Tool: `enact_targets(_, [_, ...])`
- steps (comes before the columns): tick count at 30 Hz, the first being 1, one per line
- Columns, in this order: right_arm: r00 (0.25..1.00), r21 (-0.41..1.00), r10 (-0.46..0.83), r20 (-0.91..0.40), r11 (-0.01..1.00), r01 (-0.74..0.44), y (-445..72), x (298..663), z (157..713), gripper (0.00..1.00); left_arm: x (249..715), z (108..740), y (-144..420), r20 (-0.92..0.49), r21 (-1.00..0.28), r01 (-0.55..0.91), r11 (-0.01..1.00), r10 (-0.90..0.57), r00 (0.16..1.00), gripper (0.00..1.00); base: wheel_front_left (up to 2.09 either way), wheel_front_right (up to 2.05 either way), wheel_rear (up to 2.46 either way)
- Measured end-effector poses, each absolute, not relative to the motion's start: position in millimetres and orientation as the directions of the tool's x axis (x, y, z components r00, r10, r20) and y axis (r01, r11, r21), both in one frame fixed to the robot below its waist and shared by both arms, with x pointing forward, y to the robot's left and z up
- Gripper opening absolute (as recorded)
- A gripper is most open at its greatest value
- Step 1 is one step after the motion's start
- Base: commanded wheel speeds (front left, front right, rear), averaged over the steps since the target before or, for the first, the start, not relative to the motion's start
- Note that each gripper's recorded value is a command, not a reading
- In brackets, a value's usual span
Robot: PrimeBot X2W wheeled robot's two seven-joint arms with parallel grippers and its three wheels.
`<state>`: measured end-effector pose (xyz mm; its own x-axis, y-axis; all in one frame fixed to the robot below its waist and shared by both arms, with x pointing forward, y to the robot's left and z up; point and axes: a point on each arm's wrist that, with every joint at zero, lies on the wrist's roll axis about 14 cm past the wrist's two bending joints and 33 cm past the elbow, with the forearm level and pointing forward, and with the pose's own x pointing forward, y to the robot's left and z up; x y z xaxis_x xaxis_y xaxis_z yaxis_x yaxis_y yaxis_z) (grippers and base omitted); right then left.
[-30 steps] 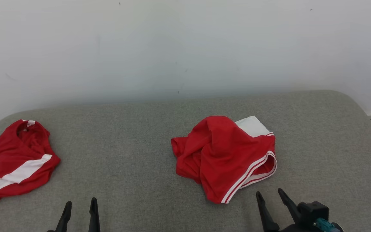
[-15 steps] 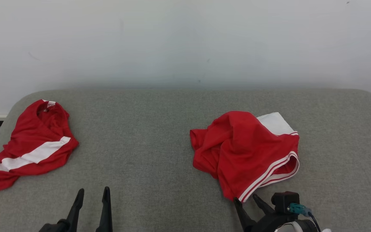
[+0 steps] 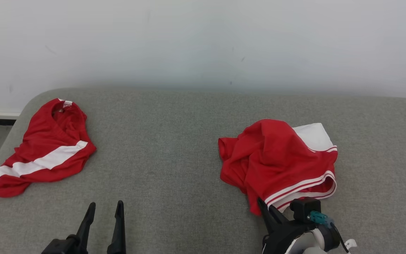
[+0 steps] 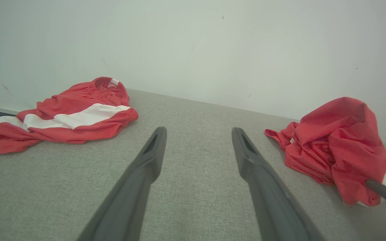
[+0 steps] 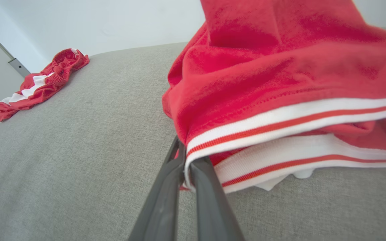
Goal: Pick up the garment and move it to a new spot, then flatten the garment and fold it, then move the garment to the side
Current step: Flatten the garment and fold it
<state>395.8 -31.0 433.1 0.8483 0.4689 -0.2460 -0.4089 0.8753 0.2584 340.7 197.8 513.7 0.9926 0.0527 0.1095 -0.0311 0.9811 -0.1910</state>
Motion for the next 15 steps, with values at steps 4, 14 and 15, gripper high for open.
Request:
enact_targets(4, [0.85, 0.233, 0.49, -0.193, 0.864, -0.445, -24.2, 397.2, 448.4, 0.0, 339.1, 513.5, 200.9, 0.109, -0.192, -0.038, 0.981, 0.06, 0.992, 1.0, 0.0, 0.0, 0.0])
enact_targets(14, [0.734, 0.02, 0.657, 0.172, 0.742, -0.67, 38.7, 430.0, 614.5, 0.0, 347.4, 518.1, 191.8, 0.123, -0.195, -0.005, 0.981, 0.029, 0.992, 1.0, 0.0, 0.0, 0.0])
enact_targets(15, [0.718, 0.013, 0.667, 0.198, 0.731, -0.683, 43.2, 431.0, 628.9, 0.0, 348.7, 518.7, 190.7, 0.124, -0.196, -0.002, 0.981, 0.026, 0.992, 1.0, 0.0, 0.0, 0.0])
